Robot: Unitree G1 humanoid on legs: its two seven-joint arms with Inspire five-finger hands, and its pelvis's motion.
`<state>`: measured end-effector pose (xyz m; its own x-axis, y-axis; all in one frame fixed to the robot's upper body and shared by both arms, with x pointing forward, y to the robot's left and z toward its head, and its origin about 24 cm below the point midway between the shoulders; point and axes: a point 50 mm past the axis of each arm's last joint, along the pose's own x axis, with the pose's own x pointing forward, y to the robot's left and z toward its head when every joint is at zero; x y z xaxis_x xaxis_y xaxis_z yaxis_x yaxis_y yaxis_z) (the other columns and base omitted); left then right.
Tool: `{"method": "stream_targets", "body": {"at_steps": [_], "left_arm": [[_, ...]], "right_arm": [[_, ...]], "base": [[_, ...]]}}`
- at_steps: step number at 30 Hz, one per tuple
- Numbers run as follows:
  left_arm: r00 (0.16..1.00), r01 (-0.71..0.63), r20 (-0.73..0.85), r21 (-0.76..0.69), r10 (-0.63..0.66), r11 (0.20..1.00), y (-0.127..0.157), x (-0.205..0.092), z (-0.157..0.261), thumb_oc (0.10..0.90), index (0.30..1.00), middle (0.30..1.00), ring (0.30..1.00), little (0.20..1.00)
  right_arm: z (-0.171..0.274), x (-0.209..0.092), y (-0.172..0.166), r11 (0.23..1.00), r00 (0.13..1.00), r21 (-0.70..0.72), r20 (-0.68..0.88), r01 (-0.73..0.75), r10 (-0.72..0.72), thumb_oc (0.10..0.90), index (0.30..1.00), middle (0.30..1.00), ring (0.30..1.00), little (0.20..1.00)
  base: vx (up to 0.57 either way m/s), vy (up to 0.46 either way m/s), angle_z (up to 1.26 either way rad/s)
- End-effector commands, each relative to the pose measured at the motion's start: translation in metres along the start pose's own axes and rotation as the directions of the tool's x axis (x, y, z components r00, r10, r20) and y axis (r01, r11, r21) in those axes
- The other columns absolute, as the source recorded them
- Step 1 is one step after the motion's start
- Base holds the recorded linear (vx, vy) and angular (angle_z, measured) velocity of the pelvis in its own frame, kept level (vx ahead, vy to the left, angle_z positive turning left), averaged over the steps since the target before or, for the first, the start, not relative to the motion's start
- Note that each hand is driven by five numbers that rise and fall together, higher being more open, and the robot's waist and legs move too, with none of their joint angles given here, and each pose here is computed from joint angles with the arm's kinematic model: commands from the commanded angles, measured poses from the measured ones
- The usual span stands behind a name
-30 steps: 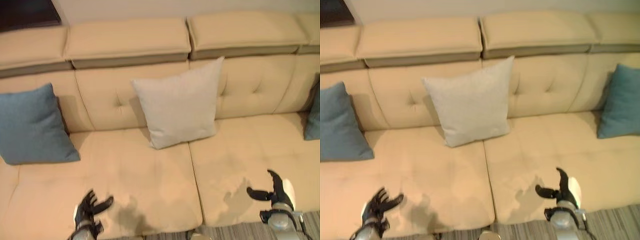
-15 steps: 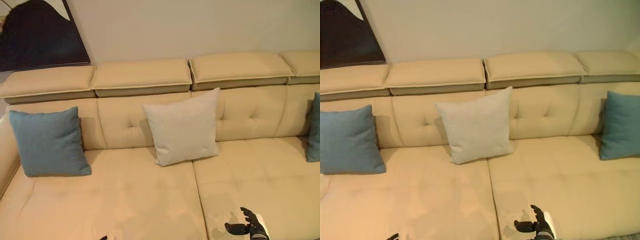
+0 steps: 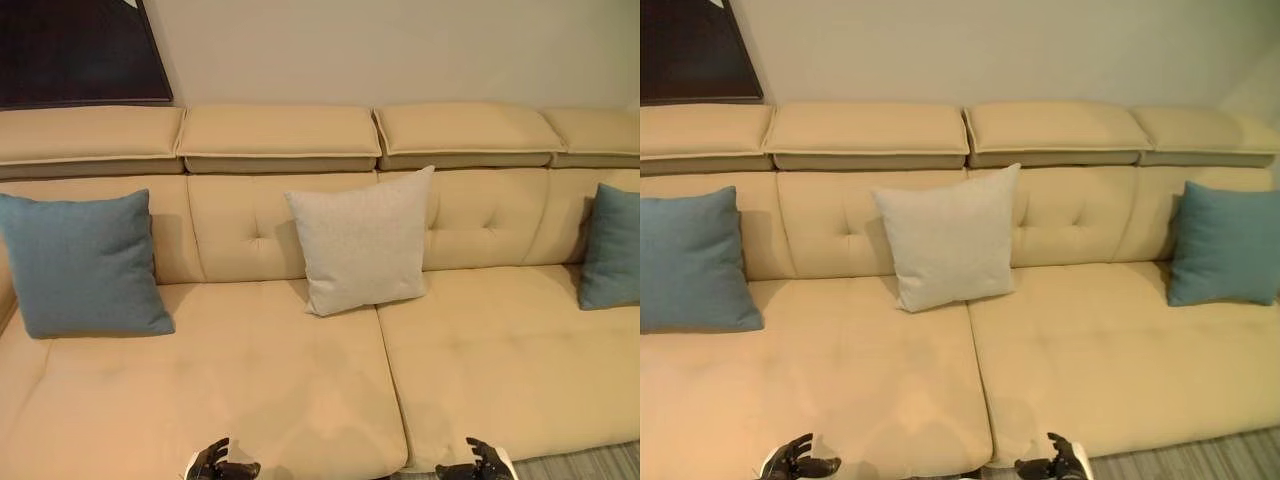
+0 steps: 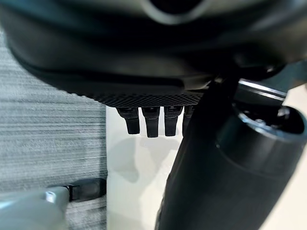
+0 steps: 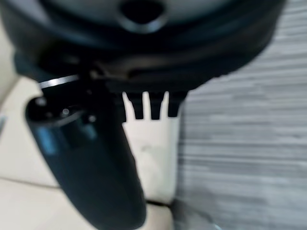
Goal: Pick up all the scattered cushions and arrange them neatly on the sofa.
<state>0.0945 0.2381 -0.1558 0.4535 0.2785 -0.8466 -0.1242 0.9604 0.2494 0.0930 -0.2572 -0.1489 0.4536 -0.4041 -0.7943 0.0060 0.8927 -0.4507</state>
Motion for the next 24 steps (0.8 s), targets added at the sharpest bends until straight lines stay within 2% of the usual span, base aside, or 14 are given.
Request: {"method": "stream_targets", "body": {"at_steps": [1, 9, 13, 17, 24], "left_arm": [[0.997, -0.042, 0.070, 0.011, 0.042, 0.999, 0.009, 0.002, 0.015, 0.800, 0.900, 0.900, 0.900, 0.900], [0.996, -0.075, 0.048, 0.054, 0.072, 0.996, 0.022, 0.003, 0.014, 0.800, 0.900, 0.900, 0.900, 0.900], [0.996, -0.089, 0.006, 0.045, 0.089, 0.995, 0.026, 0.002, 0.005, 0.800, 0.900, 0.900, 0.900, 0.900], [0.996, -0.085, -0.002, 0.013, 0.085, 0.996, 0.019, 0.001, 0.001, 0.800, 0.900, 0.900, 0.900, 0.900], [0.998, -0.001, 0.061, 0.058, -0.003, 0.998, -0.005, 0.005, 0.023, 0.800, 0.900, 0.900, 0.900, 0.900]], "right_arm": [[0.054, 0.011, -0.021, 0.998, 0.984, -0.011, 0.167, 0.065, -0.062, 0.800, 0.900, 0.900, 0.900, 0.900], [0.048, 0.012, -0.011, 1.000, 0.992, -0.013, 0.123, 0.026, -0.024, 0.800, 0.900, 0.900, 0.900, 0.900], [0.043, 0.011, -0.005, 1.000, 0.995, -0.011, 0.100, 0.003, -0.002, 0.800, 0.900, 0.900, 0.900, 0.900], [0.041, 0.011, -0.003, 1.000, 0.996, 0.009, 0.088, -0.003, 0.002, 0.800, 0.900, 0.900, 0.900, 0.900], [0.026, 0.011, -0.012, 0.996, 0.999, 0.081, 0.016, 0.027, -0.028, 0.800, 0.900, 0.900, 0.900, 0.900]], "base": [[-0.25, 0.129, -0.39], [-0.26, 0.070, -0.25], [-0.10, -0.107, -0.09], [-0.06, -0.114, -0.11], [-0.20, 0.016, 0.31]]}}
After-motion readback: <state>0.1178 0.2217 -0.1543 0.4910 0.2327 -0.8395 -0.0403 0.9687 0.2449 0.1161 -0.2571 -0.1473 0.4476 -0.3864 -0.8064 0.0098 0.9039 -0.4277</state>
